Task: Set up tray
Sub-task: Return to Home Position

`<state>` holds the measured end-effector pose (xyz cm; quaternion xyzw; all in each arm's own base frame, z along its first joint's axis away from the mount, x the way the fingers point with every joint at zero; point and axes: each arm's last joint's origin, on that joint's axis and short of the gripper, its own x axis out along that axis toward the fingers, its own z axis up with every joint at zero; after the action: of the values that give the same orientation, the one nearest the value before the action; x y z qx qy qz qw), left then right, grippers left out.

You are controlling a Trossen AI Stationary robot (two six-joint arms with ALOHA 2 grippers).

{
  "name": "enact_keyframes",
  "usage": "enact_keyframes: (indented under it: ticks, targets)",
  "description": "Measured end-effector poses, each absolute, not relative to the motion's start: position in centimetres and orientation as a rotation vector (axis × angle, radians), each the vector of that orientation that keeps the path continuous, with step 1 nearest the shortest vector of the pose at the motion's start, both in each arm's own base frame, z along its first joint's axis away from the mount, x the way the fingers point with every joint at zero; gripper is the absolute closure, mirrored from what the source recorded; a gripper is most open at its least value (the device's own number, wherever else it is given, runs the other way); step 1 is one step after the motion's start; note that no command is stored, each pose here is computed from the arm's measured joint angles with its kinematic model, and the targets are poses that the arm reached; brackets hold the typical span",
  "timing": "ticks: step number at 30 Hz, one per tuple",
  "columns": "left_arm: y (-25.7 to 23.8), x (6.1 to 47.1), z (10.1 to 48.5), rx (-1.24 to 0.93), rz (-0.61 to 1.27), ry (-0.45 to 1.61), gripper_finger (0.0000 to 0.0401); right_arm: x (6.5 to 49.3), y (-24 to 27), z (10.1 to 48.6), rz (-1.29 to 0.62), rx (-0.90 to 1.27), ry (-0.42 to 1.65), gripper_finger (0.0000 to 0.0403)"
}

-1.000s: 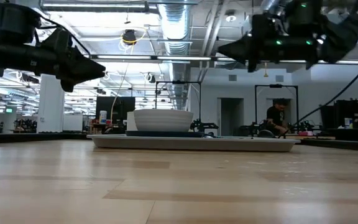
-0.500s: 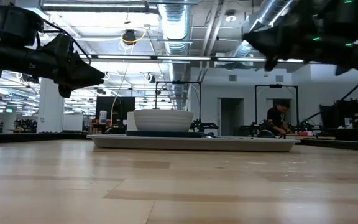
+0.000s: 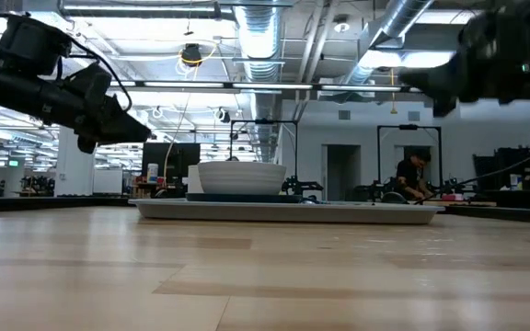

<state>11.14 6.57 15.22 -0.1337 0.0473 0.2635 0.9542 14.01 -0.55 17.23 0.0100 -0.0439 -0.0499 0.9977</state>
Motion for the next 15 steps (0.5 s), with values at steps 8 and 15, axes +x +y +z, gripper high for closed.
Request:
enact_keyframes:
  ticks: [8, 15]
  targets:
    - [6.6, 11.1, 15.1, -0.316, 0.538, 0.100, 0.0287, 13.5, -0.3, 13.7, -0.096, 0.088, 0.278, 0.0403]
    - [6.6, 11.2, 15.7, -0.291, 0.526, 0.034, 0.0287, 13.7, -0.2, 12.5, -0.110, 0.135, 0.383, 0.0403]
